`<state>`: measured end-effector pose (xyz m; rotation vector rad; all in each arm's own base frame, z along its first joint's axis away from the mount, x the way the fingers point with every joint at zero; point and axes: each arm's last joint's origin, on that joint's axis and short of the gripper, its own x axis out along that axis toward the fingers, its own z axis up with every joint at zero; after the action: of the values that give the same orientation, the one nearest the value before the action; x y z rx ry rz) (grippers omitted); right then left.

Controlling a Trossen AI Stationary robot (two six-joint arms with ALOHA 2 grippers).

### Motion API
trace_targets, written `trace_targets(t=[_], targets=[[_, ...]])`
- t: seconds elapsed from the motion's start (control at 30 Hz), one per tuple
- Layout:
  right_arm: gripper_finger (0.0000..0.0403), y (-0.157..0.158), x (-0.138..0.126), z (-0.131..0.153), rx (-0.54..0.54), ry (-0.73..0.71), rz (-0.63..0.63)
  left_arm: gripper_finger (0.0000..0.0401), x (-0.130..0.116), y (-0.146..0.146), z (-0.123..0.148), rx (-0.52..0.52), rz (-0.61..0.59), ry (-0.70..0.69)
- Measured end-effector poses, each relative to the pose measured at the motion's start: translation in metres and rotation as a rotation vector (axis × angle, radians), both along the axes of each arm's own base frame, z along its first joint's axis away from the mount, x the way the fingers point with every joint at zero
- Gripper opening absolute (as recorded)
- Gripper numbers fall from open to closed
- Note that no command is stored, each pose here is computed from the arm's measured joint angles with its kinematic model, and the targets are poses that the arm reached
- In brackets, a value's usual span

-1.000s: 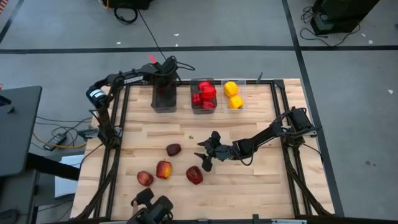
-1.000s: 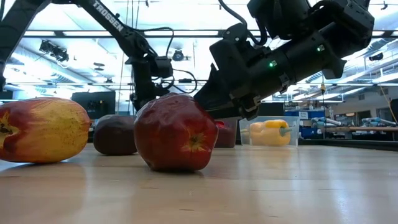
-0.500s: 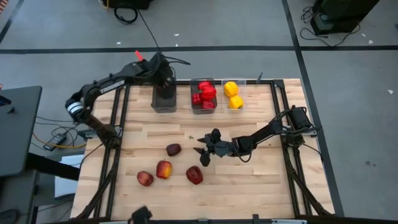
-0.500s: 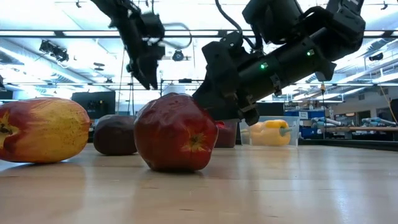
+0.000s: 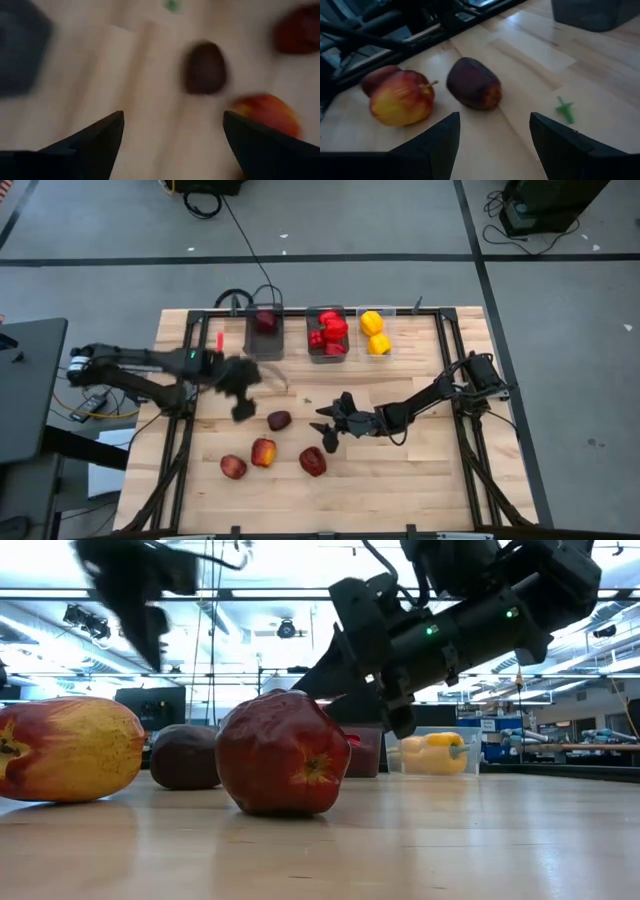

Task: Sort produce into baskets
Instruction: Put the dark red apple into the left black bin

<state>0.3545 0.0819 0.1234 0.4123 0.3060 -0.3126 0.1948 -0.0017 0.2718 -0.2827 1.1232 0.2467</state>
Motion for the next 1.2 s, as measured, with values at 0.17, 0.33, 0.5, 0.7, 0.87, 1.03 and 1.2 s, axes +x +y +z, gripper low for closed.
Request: trace_targets(t=[0.17,0.33,0.5,0.7,0.87,1.03,1.2], targets=[[0.0249,0.011,-0.003,0.000,-0.009,-0.007,0.007,0.0336,-0.008,-0.049,-0.009,-0.014,-0.002,-0.042],[0.0249,0.016,-0.005,0.001,-0.022,-0.010,0.001,0.0335,0.007,-0.070,-0.018,0.140,-0.087,-0.160],[0.0249,0.028,-0.008,0.001,-0.002,-0.021,0.022,0.0340,0.030,-0.070,-0.033,0.185,-0.109,-0.157],[0.0249,0.037,-0.011,0.003,-0.058,-0.029,0.020,0.0368,0.050,-0.065,-0.056,0.238,-0.149,-0.075],[0.0249,0.030,-0.008,0.003,-0.046,-0.030,0.028,0.0395,0.066,-0.068,-0.074,0.259,-0.219,-0.056],[0.0249,0.029,-0.007,0.003,-0.027,-0.028,0.071,0.0398,0.074,-0.068,-0.089,0.290,-0.252,-0.017],[0.0249,0.033,-0.008,0.003,-0.026,-0.029,0.083,0.0399,0.075,-0.056,-0.098,0.279,-0.156,0.051]])
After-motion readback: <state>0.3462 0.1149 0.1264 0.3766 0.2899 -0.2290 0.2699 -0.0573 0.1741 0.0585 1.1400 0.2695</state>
